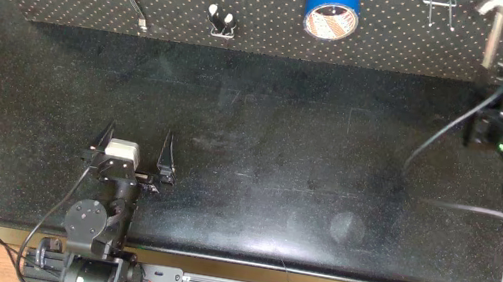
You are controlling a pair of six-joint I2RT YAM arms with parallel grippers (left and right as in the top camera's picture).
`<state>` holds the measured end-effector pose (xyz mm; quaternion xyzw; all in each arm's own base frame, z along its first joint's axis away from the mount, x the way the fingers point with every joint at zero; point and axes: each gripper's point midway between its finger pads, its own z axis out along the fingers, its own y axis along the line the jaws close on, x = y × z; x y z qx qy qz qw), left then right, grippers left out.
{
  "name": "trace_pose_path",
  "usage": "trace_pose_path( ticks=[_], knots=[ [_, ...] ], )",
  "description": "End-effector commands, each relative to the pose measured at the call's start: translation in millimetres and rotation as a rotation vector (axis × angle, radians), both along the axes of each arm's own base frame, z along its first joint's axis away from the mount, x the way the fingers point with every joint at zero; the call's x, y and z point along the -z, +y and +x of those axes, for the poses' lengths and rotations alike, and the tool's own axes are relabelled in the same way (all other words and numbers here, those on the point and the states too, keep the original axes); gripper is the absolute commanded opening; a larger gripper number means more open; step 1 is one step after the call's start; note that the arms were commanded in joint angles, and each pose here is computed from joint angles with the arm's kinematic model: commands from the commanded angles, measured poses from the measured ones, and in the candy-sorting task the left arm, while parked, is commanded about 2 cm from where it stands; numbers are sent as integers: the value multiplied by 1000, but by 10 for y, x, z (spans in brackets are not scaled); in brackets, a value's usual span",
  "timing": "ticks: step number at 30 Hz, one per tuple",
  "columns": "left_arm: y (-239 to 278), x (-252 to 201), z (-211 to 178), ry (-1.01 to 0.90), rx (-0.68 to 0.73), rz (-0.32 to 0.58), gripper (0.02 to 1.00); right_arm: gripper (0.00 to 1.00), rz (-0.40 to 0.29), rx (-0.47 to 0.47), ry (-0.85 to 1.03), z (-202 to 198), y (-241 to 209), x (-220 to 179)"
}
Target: Place Tools Onto Pegboard
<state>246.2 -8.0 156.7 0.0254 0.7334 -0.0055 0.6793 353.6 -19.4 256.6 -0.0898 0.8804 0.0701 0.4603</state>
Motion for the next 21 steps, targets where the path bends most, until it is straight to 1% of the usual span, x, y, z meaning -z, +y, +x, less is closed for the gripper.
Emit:
trace_pose_path(
  ticks=[1,3,6,10,12,21],
  knots=[
    [-5,7,-3,0,2,6,996,73,39,-14,-14,21,313,-89],
    [-4,7,-3,0,1,6,996,73,40,-45,2,39,424,-39],
    [-5,8,-3,0,2,6,996,73,45,-62,45,95,483,107],
    [-5,8,-3,0,2,6,996,73,48,-60,88,171,477,269],
    [-5,7,-3,0,2,5,996,73,39,-46,109,197,446,344],
    [-4,8,-3,0,1,5,996,71,41,-40,169,285,428,580]
  ],
)
